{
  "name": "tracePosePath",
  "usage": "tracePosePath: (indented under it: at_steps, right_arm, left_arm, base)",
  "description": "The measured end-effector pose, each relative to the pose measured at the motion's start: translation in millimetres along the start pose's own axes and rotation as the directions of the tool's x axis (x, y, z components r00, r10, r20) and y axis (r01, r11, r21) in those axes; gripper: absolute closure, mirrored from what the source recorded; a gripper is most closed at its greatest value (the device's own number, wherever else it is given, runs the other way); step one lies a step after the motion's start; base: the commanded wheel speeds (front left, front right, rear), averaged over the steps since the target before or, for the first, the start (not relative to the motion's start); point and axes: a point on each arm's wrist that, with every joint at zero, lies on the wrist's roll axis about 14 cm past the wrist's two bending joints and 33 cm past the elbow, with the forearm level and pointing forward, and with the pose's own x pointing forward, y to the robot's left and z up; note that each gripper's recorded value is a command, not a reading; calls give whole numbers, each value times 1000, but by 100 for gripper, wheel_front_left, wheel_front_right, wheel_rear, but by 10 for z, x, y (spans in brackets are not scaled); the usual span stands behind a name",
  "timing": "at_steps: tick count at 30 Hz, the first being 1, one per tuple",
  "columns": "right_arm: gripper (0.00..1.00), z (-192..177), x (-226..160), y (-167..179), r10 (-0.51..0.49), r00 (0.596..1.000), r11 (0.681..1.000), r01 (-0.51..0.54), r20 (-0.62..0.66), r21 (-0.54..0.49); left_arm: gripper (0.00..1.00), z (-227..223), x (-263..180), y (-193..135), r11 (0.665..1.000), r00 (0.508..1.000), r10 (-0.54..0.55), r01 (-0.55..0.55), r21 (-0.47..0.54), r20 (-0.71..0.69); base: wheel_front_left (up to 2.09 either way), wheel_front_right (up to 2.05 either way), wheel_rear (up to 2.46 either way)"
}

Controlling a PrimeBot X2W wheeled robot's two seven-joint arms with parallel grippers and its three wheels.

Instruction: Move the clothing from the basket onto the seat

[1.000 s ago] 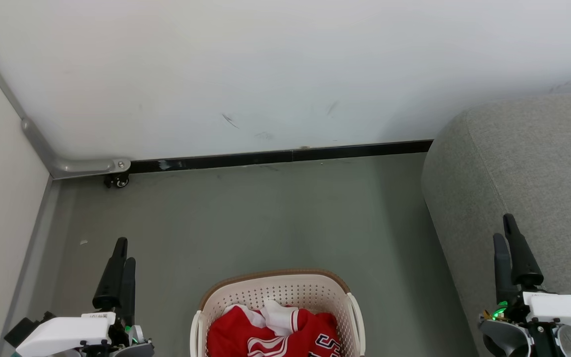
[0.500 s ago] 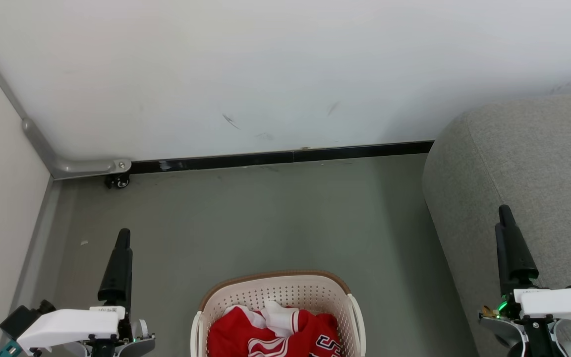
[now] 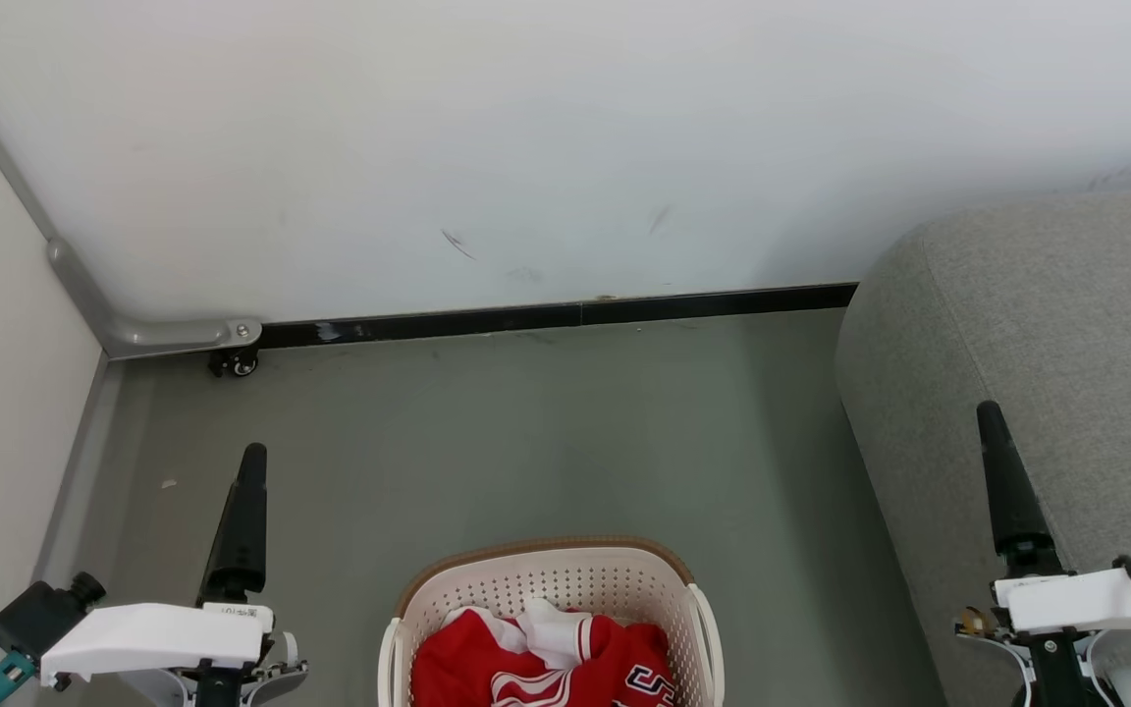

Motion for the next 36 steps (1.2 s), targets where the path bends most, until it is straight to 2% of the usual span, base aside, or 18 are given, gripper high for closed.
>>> tracePosePath:
  at_steps: [10, 16, 20, 25, 30, 32, 36]
  right_arm:
    - [0, 73, 26, 103, 50, 999, 977, -47, 8, -206]
    - [0, 110, 38, 132, 73, 997, 944, -65, 10, -325]
    - [0, 108, 43, 151, 89, 996, 905, -81, 0, -418]
    - [0, 99, 73, 216, 119, 993, 854, -107, -9, -509]
    - [0, 60, 69, 232, 139, 990, 780, -131, -35, -612]
    - [0, 61, 71, 199, 133, 990, 750, -129, -43, -649]
    - [0, 80, 65, 160, 131, 990, 690, -124, -46, -713]
  left_arm:
    - [0, 79, 27, -72, 981, 999, -35, 30, 190, 24]
    - [0, 38, 36, -129, 941, 998, -63, 56, 333, 9]
    - [0, 52, 37, -119, 879, 998, -66, 60, 473, -3]
    - [0, 3, 32, -137, 802, 997, -80, 78, 592, -24]
    - [0, -77, 22, -131, 737, 996, -80, 88, 670, -43]
    - [0, -85, 21, -135, 701, 995, -85, 93, 707, -46]
    - [0, -75, 23, -148, 608, 994, -99, 102, 788, -52]
  base:
    - [0, 0, 0]
    - [0, 0, 0]
    - [0, 0, 0]
    - [0, 0, 0]
    - [0, 0, 0]
    - [0, 0, 0]
    - [0, 0, 0]
